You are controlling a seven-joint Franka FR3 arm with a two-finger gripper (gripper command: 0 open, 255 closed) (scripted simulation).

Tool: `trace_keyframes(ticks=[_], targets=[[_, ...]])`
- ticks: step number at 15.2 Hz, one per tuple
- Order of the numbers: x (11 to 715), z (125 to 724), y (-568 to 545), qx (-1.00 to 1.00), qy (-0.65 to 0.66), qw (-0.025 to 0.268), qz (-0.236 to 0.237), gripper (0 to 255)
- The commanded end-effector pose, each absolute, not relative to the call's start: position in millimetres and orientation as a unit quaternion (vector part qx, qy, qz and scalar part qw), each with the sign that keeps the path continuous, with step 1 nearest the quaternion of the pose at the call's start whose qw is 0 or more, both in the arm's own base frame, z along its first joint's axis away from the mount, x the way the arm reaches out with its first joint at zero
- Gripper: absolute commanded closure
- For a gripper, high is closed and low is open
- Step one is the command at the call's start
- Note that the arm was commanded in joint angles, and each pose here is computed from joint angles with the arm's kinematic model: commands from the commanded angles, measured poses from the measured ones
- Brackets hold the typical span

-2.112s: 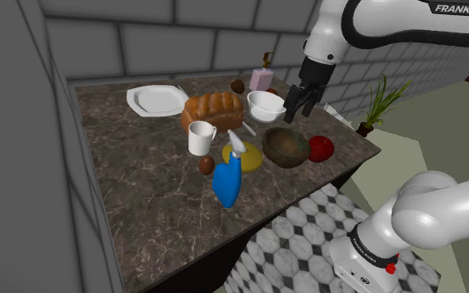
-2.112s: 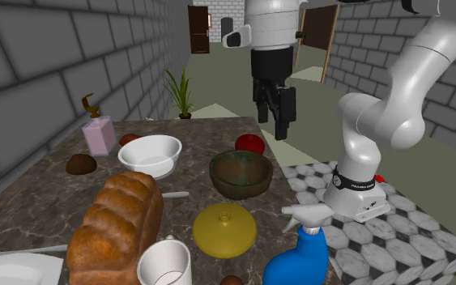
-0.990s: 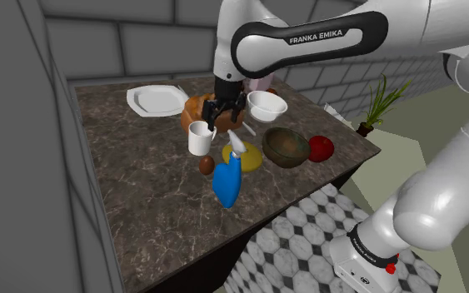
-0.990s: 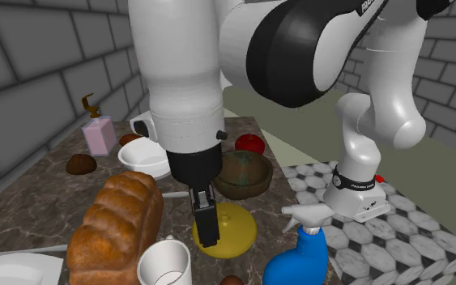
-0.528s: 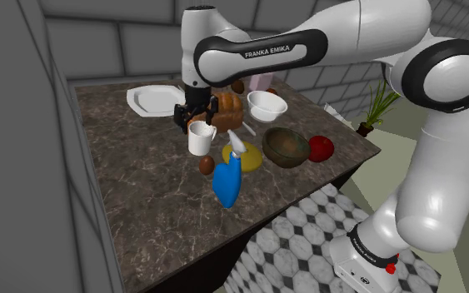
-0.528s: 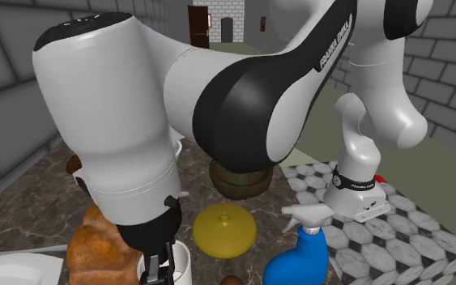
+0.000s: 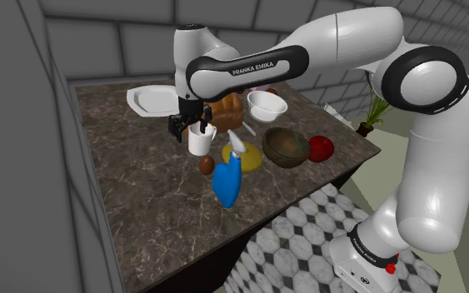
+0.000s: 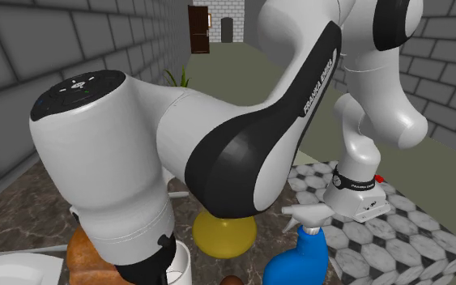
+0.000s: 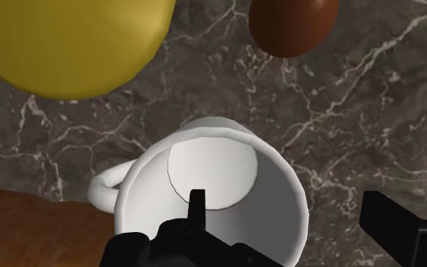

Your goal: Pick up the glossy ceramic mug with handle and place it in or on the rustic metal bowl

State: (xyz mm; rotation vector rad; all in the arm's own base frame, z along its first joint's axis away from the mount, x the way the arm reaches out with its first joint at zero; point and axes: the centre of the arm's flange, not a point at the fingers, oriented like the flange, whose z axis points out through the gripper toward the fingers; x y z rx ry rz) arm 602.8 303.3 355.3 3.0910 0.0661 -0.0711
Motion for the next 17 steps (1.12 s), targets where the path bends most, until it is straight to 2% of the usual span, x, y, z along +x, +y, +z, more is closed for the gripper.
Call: trace_keyframes(ticks=[1, 8, 9, 17], targets=[[603.1, 346.7, 302.5, 0.999, 0.021, 0.024, -0.023, 0], [603.1, 346.7, 302.6, 0.999, 0.021, 0.025, -0.023, 0], [603.1, 346.7, 302.6, 0.999, 0.021, 0.025, -0.023, 255], [603.2, 346.7, 302.5, 0.999, 0.021, 0.025, -0.023, 255]])
